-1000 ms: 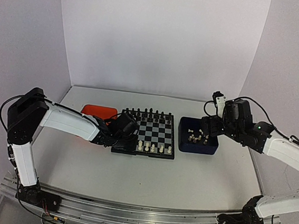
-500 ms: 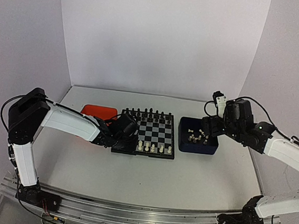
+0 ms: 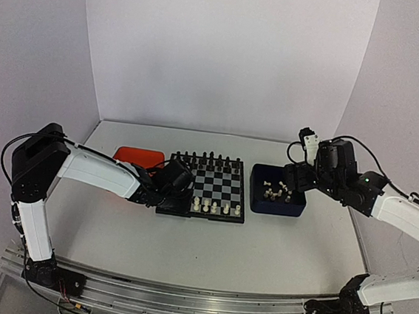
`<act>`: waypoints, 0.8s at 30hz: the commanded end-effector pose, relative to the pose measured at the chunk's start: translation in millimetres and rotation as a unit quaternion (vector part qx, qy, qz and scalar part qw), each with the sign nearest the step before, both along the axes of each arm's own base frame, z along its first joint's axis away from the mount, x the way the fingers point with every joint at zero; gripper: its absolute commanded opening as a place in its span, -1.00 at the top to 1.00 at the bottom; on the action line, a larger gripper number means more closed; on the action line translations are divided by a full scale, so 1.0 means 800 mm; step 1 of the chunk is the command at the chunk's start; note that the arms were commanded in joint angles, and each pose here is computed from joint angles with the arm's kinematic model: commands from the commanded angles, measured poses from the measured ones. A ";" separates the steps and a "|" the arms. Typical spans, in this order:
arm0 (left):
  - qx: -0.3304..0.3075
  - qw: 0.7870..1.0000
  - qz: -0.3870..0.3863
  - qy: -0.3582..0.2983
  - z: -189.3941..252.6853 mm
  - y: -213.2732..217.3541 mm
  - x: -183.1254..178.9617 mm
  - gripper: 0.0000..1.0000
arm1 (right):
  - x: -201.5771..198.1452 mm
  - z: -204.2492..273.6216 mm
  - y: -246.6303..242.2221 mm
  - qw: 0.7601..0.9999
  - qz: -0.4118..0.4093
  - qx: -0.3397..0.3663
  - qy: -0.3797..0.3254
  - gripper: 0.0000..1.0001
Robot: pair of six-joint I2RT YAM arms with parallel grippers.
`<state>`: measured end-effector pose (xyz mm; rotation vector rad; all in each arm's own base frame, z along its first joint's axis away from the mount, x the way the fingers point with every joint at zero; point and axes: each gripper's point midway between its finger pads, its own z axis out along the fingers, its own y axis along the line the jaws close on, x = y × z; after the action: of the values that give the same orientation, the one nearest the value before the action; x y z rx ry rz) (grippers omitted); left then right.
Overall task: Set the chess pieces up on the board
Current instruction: Place the chess piece on the chessboard, then pick up the chess piece from the storage box.
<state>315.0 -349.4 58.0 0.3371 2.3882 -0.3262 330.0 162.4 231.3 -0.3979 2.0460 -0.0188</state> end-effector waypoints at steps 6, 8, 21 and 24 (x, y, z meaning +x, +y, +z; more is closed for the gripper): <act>-0.042 0.996 0.053 -0.055 0.103 0.023 0.007 0.19 | -0.005 0.013 0.002 1.000 0.006 0.015 -0.008 -0.89; -0.042 0.994 0.083 -0.058 0.132 0.039 0.007 0.04 | -0.005 0.012 0.003 1.000 0.007 0.016 -0.004 -0.89; -0.135 0.965 0.081 -0.211 0.356 0.073 0.018 -0.99 | 0.015 -0.027 0.003 0.992 -0.037 -0.039 0.116 -0.93; -0.156 0.961 0.080 -0.212 0.361 0.081 0.042 -0.99 | 0.031 -0.037 -0.007 0.982 -0.074 -0.017 0.171 -0.92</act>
<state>326.5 -295.5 328.3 0.0550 1.9469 -0.4850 346.1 169.2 206.4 -0.4020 2.2686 -0.0881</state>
